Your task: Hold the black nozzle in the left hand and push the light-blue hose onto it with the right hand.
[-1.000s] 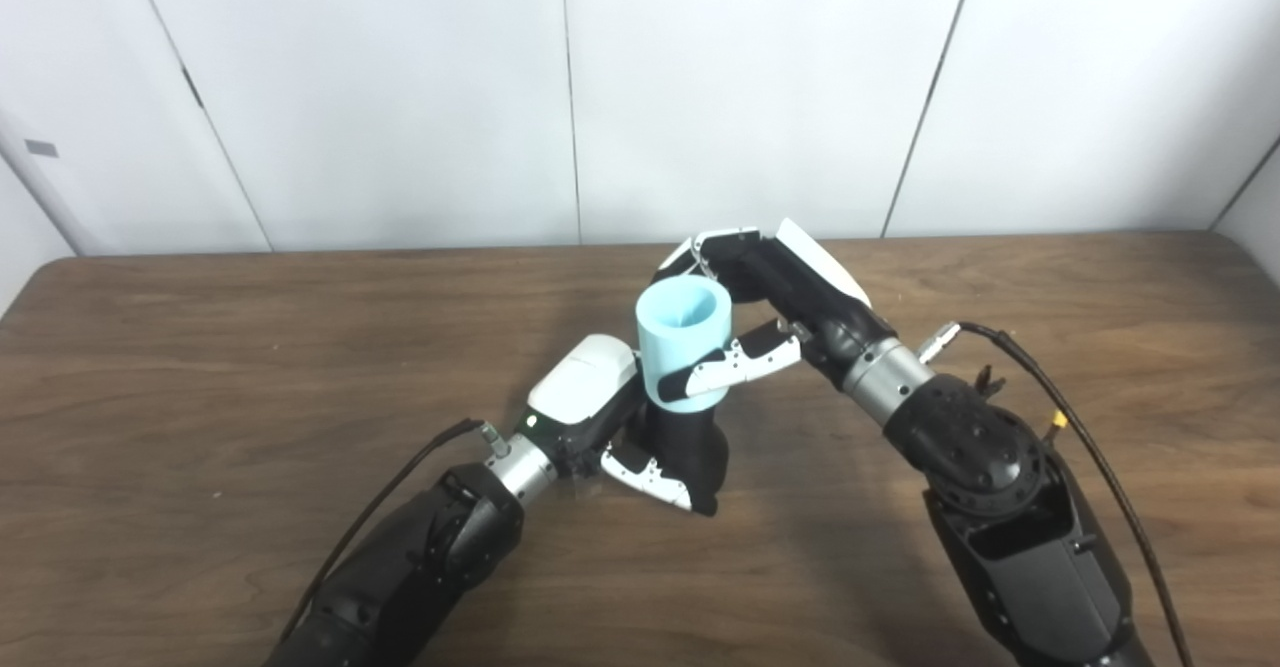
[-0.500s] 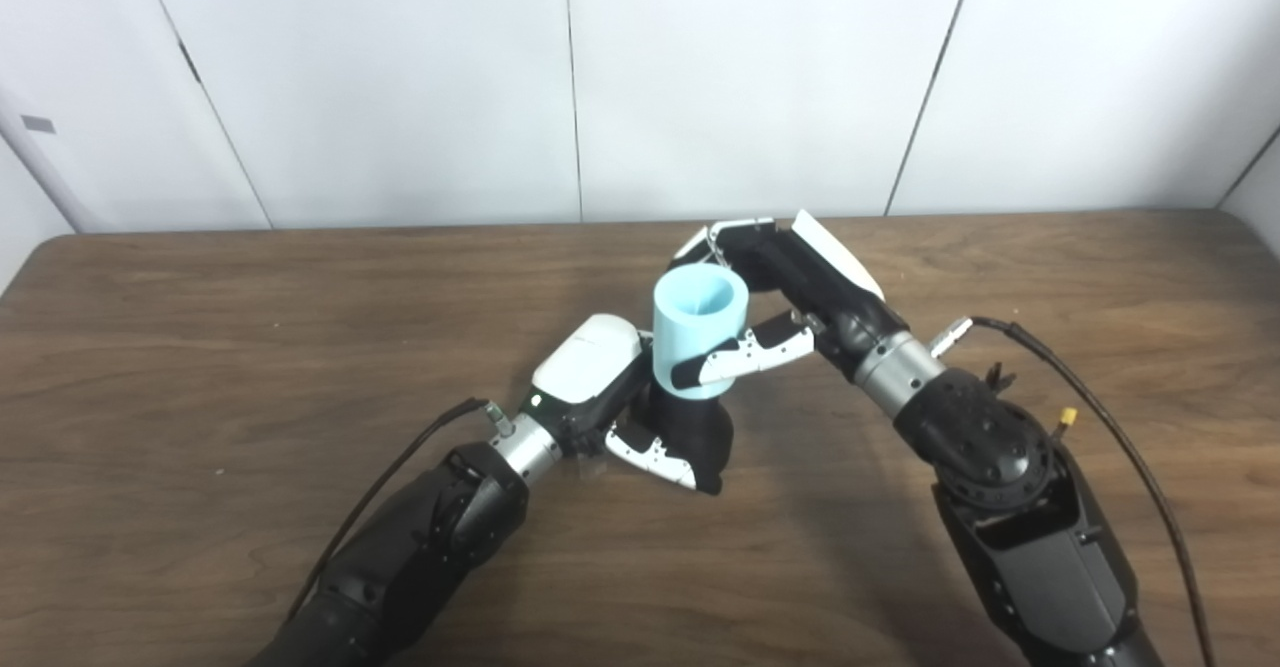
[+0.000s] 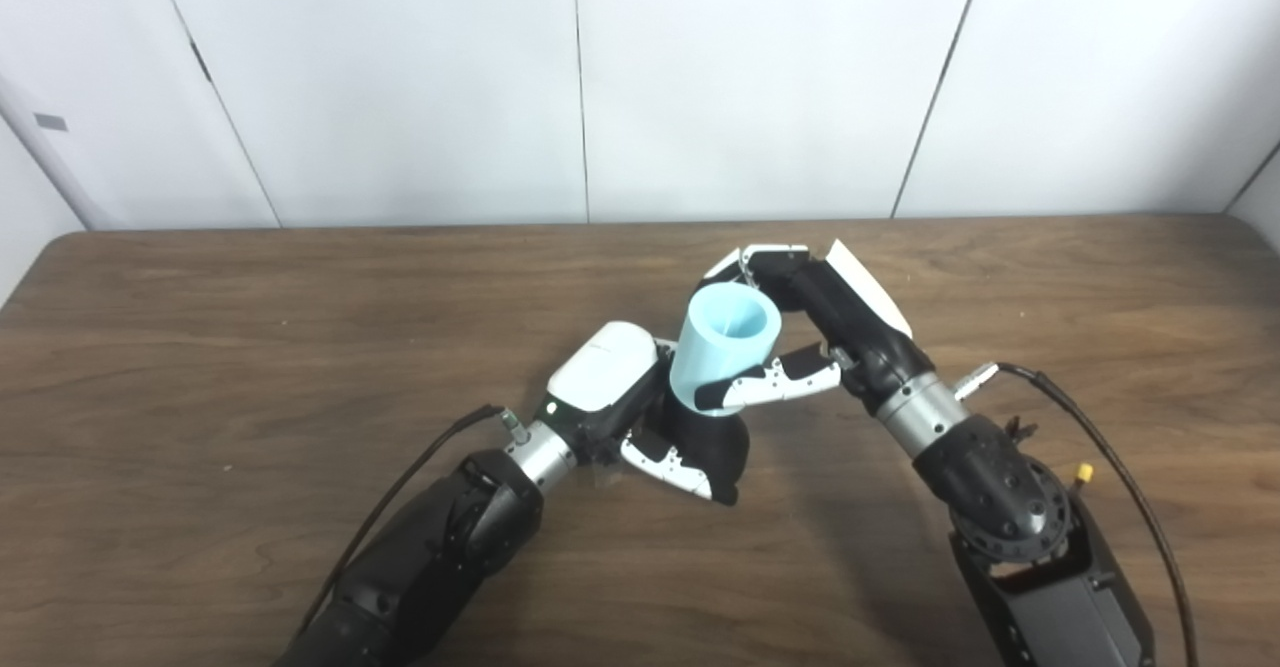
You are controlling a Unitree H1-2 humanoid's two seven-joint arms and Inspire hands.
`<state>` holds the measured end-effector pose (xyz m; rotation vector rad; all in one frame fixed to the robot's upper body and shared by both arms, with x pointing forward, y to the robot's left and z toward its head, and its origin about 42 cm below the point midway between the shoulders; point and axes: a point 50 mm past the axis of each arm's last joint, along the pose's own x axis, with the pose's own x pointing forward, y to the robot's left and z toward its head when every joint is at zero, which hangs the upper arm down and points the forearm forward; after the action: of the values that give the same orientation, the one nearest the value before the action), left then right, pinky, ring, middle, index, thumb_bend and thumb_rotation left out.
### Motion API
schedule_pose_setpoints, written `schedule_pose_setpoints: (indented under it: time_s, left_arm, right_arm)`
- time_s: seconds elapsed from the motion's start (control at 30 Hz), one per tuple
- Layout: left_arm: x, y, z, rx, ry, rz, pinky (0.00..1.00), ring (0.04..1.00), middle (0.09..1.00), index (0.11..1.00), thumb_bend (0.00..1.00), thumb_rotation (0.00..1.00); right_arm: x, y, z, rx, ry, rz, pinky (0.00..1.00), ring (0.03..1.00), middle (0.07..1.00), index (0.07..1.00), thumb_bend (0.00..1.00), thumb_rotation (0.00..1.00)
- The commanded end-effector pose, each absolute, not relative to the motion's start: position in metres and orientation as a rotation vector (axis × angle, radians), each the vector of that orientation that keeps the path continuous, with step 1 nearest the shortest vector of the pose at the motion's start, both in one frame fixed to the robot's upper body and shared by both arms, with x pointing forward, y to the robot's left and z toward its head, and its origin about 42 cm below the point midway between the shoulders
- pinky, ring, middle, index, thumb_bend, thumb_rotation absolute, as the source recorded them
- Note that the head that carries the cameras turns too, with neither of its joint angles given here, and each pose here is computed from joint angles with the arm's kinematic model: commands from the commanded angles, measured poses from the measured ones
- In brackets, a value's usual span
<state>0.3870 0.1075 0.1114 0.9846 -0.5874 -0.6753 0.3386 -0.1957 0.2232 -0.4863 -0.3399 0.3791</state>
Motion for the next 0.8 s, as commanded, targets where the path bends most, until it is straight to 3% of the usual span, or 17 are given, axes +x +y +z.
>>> schedule_pose_setpoints:
  time_s: [0.0,0.47,0.77]
  left_arm:
    - [0.333,0.122,0.030,1.020,-0.297,-0.792,0.33,0.374,0.482,0.532,0.50,0.00]
    - [0.333,0.122,0.030,1.025,-0.304,-0.801,0.33,0.373,0.485,0.540,0.50,0.00]
    - [0.332,0.125,0.031,1.021,-0.297,-0.802,0.34,0.382,0.486,0.527,0.50,0.00]
  right_arm:
    - [0.329,-0.198,0.197,-0.537,-0.255,0.447,0.33,0.413,0.465,0.527,0.52,0.00]
    - [0.324,-0.176,0.199,-0.738,-0.374,0.640,0.32,0.397,0.480,0.522,0.52,0.00]
    - [0.326,-0.178,0.198,-0.833,-0.259,0.723,0.32,0.391,0.475,0.530,0.52,0.00]
